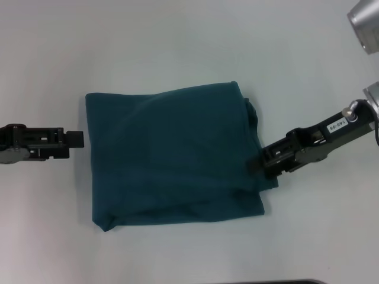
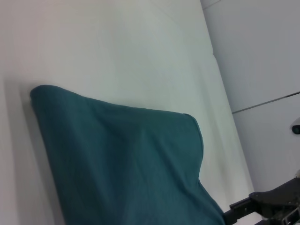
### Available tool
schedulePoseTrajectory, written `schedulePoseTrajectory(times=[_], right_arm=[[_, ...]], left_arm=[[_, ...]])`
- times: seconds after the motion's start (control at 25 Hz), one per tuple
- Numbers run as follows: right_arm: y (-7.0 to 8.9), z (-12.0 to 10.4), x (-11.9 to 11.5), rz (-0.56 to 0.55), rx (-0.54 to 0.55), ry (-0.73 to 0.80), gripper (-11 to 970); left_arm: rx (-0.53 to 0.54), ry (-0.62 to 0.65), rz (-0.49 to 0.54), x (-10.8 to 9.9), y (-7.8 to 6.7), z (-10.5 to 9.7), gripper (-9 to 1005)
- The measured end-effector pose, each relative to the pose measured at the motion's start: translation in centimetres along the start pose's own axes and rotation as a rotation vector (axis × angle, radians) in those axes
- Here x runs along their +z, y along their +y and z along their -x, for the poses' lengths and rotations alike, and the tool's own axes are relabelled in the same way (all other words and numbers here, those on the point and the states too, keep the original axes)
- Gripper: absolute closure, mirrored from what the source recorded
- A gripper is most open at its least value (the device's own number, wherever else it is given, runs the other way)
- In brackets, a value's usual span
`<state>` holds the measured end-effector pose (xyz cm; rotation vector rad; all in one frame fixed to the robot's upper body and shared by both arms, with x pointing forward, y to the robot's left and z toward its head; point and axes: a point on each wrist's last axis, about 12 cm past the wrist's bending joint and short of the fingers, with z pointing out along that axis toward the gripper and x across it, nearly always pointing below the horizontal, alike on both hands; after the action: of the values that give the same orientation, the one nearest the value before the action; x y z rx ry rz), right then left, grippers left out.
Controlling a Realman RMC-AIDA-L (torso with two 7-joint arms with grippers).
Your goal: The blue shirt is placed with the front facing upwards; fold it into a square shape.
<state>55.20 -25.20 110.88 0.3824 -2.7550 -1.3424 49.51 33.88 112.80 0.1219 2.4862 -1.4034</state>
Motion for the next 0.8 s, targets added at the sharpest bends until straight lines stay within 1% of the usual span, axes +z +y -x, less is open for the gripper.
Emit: schedulePoseTrajectory(times=[0.16,0.24,0.32,0.44,0.56,0.64,0.8], right_arm=[[-1.1,-0.1,0.6,-0.069,0.044,0.021,149],[-1.0,-0.2,0.5,-0.064,0.047,0.023,149],[-0.3,-0.1,-0.2,-0.028,0.025,0.012,149],[1.1,0.1,-2.3,0.044,-0.027,-0.039,149],[2.1,0.3,-3.9,0.120,-0.066,-0.083,149],[2.6,0.7,-4.4,0.143,-0.088,-0.099,149],[3.1,1.8,-4.6,0.123,-0.102,-0.127,149]], left_arm=[[0.002,-0.002,-0.001,0.0,0.0,0.0,218],[0.003,-0.003,-0.001,0.0,0.0,0.1,218],[0.004,-0.006,-0.001,-0.1,0.0,0.1,218],[0.006,-0.008,-0.003,0.0,-0.1,0.1,218],[0.009,-0.005,-0.005,0.1,-0.1,0.2,218],[0.012,-0.004,-0.009,0.2,-0.2,0.3,218],[0.026,-0.008,-0.024,0.3,-0.6,0.7,219]])
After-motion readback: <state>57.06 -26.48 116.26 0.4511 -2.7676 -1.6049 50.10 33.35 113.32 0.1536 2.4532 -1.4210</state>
